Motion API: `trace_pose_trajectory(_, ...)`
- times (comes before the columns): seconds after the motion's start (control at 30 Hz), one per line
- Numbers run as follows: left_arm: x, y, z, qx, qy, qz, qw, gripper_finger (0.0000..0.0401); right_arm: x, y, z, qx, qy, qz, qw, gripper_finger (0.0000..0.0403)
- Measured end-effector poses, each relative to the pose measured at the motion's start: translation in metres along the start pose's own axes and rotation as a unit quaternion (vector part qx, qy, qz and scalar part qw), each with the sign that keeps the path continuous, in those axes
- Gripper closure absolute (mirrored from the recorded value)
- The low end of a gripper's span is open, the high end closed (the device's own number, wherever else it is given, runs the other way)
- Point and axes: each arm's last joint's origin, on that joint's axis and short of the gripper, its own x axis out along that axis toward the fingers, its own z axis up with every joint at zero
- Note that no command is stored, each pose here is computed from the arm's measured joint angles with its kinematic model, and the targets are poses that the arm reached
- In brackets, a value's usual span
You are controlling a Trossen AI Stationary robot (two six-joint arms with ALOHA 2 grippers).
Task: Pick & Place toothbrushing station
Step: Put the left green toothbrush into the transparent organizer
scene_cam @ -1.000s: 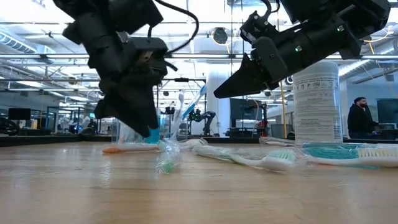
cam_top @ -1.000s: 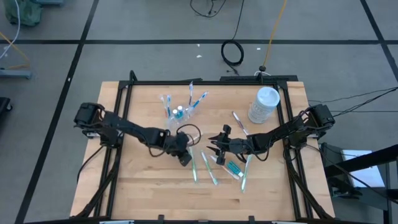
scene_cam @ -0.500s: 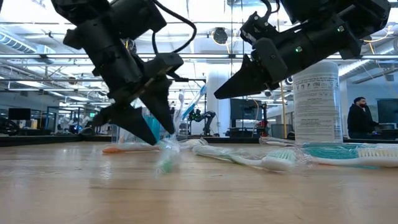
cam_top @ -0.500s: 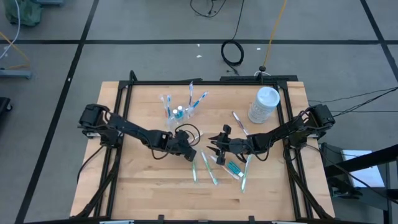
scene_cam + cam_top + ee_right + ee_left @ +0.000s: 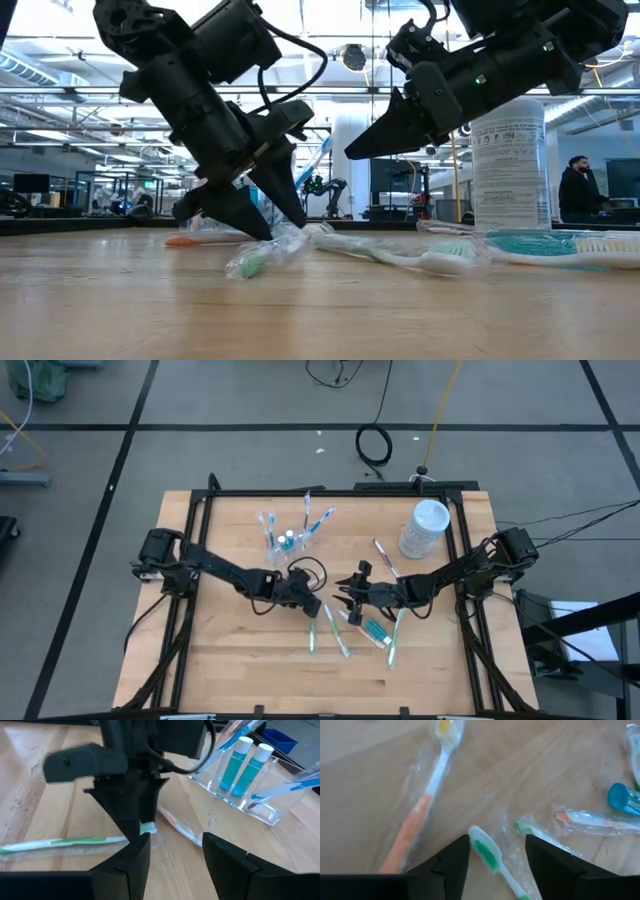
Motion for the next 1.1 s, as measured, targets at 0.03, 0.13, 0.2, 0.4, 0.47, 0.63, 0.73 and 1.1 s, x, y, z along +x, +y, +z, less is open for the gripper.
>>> trace_pose_trajectory(0.03, 0.0, 0.001, 0.001, 0.002, -0.001, 0.0, 1.0, 0.0211, 0.0, 0.0, 0.0, 0.001, -0.002, 0.0, 1.0, 0.0232)
trace_pose_trajectory(0.13, 0.002, 0.002, 0.002, -0.004, 0.002, 0.002, 1.0, 0.0244, 0.0, 0.0, 0.0, 0.001, -0.001, 0.0, 1.0, 0.0232)
trace_pose_trajectory(0.2, 0.002, 0.003, 0.002, -0.013, 0.003, 0.002, 1.0, 0.0267, 0.0, 0.0, 0.0, 0.001, -0.001, 0.0, 1.0, 0.0232)
trace_pose_trajectory(0.4, 0.003, 0.002, 0.002, -0.017, 0.0, -0.001, 1.0, 0.0324, 0.0, 0.0, 0.0, 0.0, 0.0, 0.0, 1.0, 0.0232)
trace_pose_trajectory(0.47, 0.003, 0.002, 0.002, -0.012, -0.001, -0.002, 1.0, 0.034, 0.0, 0.0, 0.0, 0.0, 0.0, 0.0, 1.0, 0.0232)
trace_pose_trajectory(0.63, 0.001, 0.0, 0.005, 0.015, -0.007, -0.01, 1.0, 0.0374, 0.0, 0.0, 0.0, 0.0, 0.0, 0.0, 1.0, 0.0232)
trace_pose_trajectory(0.73, -0.004, -0.001, 0.011, 0.032, -0.017, -0.017, 0.999, 0.0392, 0.0, 0.0, 0.0, 0.0, 0.0, 0.0, 1.0, 0.0232)
trace_pose_trajectory(1.1, -0.076, -0.013, 0.055, 0.1, -0.102, -0.065, 0.988, 0.0397, 0.0, 0.0, -0.001, -0.003, 0.005, 0.0, 1.0, 0.0232)
